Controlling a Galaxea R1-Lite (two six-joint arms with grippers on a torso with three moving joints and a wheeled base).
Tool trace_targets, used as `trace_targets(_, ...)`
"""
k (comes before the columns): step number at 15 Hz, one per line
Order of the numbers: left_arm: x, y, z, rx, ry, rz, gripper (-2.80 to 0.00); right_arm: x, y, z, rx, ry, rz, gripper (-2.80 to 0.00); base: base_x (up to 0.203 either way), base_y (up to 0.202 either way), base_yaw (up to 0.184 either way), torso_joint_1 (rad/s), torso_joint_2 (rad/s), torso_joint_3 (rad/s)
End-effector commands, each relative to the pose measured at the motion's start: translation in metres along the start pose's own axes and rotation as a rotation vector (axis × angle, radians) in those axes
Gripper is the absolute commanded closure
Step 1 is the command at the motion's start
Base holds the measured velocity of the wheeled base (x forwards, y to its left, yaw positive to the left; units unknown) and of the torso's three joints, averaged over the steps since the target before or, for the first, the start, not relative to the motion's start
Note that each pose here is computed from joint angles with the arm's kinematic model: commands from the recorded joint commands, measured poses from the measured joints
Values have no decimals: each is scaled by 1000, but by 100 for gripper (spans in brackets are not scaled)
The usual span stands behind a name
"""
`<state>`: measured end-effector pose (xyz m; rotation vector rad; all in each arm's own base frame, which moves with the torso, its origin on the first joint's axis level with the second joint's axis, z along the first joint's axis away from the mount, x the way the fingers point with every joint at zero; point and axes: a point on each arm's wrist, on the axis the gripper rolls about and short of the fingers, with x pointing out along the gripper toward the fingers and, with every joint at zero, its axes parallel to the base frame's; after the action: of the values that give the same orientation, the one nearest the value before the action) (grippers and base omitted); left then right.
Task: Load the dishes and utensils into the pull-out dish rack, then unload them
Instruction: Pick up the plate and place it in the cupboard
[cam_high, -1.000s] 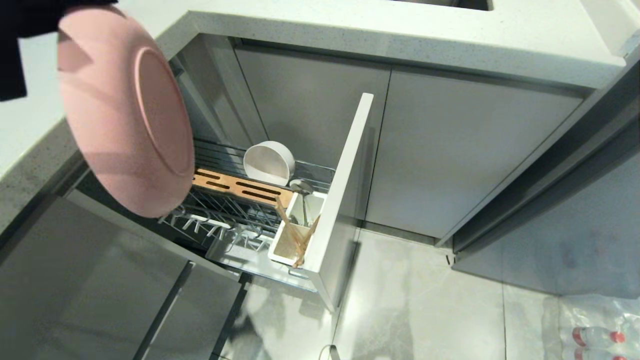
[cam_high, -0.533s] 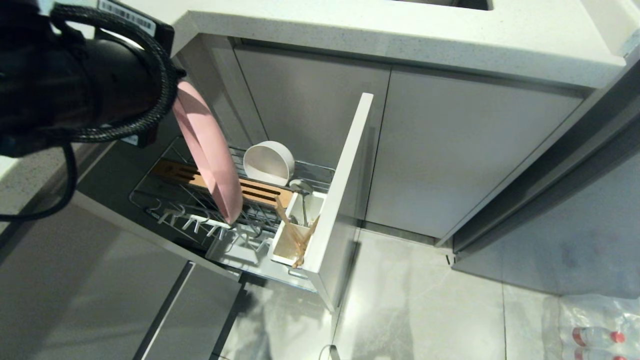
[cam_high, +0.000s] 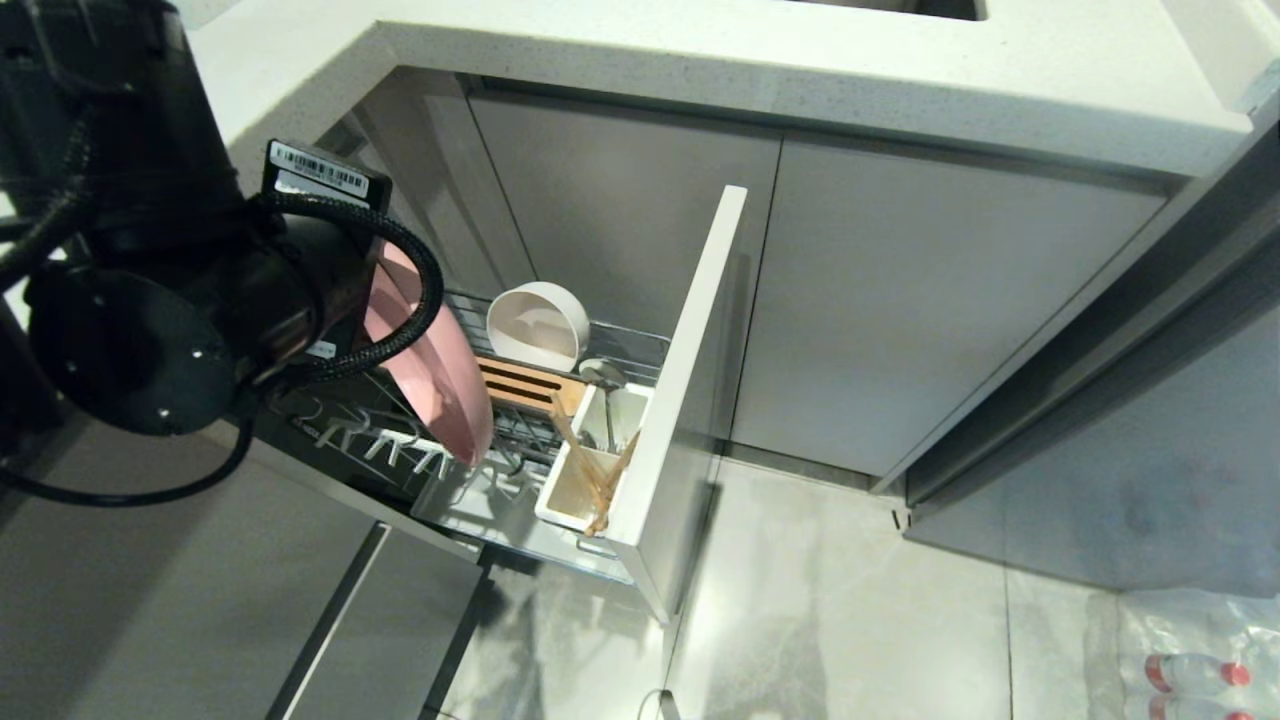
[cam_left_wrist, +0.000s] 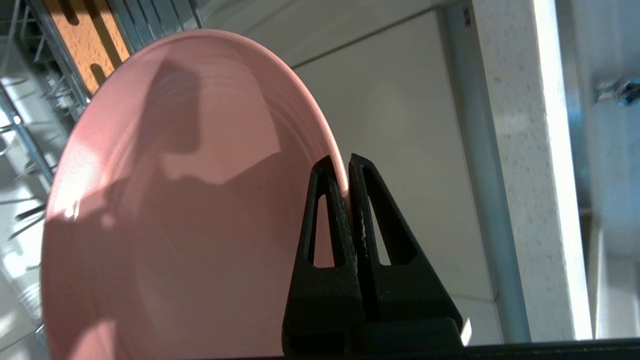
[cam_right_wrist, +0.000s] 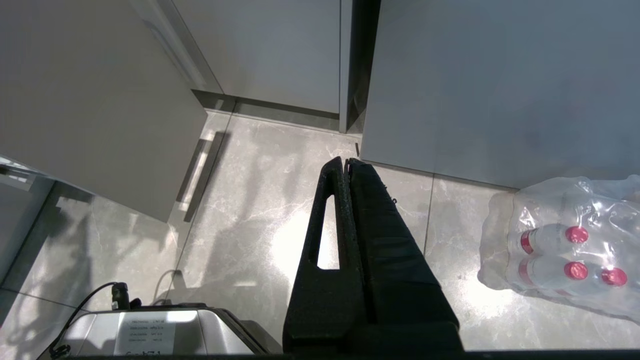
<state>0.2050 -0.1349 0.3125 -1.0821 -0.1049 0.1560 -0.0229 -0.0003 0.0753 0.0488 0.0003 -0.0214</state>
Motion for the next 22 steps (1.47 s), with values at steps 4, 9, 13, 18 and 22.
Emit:
trace_targets(4, 9, 12, -11, -75, -44, -41, 0, 0, 0, 0, 0, 2, 0, 0, 0, 0, 0, 0, 0, 0)
trace_targets(9, 19, 29, -33, -97, -67, -64, 0, 0, 0, 0, 0, 2, 0, 0, 0, 0, 0, 0, 0, 0)
trace_targets(13, 27, 36, -43, -80, -132, -7, 0, 0, 0, 0, 0, 2, 0, 0, 0, 0, 0, 0, 0, 0)
trace_targets(18, 33, 38, -46, -84, -187, 23, 0, 0, 0, 0, 0, 2, 0, 0, 0, 0, 0, 0, 0, 0)
trace_targets(22, 34, 34, -44, -97, -209, -6, 0, 0, 0, 0, 0, 2, 0, 0, 0, 0, 0, 0, 0, 0)
